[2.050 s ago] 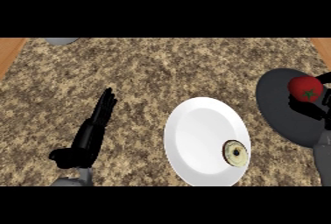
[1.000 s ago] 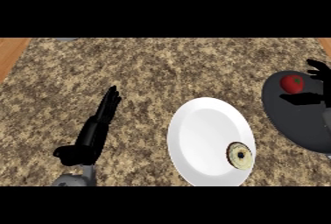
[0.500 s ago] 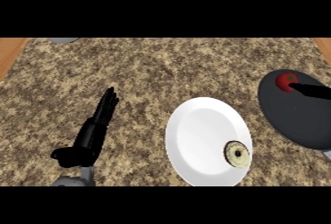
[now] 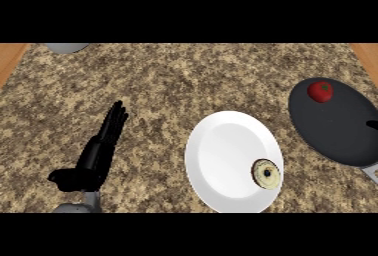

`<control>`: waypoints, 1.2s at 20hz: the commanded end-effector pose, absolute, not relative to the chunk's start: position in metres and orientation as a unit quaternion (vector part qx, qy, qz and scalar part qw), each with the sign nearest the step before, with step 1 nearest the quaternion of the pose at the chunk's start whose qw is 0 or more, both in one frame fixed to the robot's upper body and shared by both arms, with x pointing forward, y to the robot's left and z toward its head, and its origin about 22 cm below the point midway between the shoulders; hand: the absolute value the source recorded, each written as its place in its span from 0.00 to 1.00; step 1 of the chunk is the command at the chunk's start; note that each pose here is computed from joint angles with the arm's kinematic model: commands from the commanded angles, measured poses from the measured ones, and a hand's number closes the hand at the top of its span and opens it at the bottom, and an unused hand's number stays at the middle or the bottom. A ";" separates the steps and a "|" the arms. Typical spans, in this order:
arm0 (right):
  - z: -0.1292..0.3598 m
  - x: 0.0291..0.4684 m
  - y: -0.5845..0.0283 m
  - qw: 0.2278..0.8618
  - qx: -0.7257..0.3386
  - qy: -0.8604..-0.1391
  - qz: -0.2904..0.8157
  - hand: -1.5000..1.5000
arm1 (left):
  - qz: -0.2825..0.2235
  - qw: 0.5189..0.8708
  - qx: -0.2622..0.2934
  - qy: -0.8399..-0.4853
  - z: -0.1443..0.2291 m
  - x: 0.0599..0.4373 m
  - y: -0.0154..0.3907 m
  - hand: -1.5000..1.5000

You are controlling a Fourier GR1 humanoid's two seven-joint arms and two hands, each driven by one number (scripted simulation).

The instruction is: Pick the tomato from the plate and place it in the pan

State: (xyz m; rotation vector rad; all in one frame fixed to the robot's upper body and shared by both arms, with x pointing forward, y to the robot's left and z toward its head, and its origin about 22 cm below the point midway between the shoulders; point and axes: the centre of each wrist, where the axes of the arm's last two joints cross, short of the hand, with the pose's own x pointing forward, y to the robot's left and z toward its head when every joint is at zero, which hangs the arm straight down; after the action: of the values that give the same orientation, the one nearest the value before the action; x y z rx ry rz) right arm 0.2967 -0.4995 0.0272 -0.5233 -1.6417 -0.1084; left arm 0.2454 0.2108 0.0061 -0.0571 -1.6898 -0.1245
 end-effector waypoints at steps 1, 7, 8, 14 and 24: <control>0.026 0.256 -0.531 0.641 -0.178 -0.746 -0.022 0.00 | -0.050 0.664 -0.025 -0.746 0.006 0.254 0.218 0.50; -0.004 0.217 -0.530 0.630 -0.173 -0.757 -0.006 0.00 | -0.053 0.661 -0.025 -0.748 0.000 0.240 0.217 0.50; 0.010 0.209 -0.537 0.633 -0.186 -0.752 -0.002 0.00 | -0.052 0.665 -0.025 -0.744 0.000 0.224 0.200 0.50; 0.012 0.188 -0.531 0.633 -0.188 -0.751 0.008 0.00 | -0.059 0.666 -0.028 -0.743 0.019 0.235 0.229 0.50; 0.010 0.165 -0.525 0.648 -0.216 -0.730 0.020 0.00 | -0.053 0.658 -0.038 -0.750 0.006 0.241 0.195 0.50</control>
State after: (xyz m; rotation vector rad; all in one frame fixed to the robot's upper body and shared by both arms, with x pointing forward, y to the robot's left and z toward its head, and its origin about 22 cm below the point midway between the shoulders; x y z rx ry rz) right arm 0.1704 -0.5236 0.0038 -0.4592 -1.6886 0.0500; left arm 0.2467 0.2009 0.0071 -0.0691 -1.6926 -0.1290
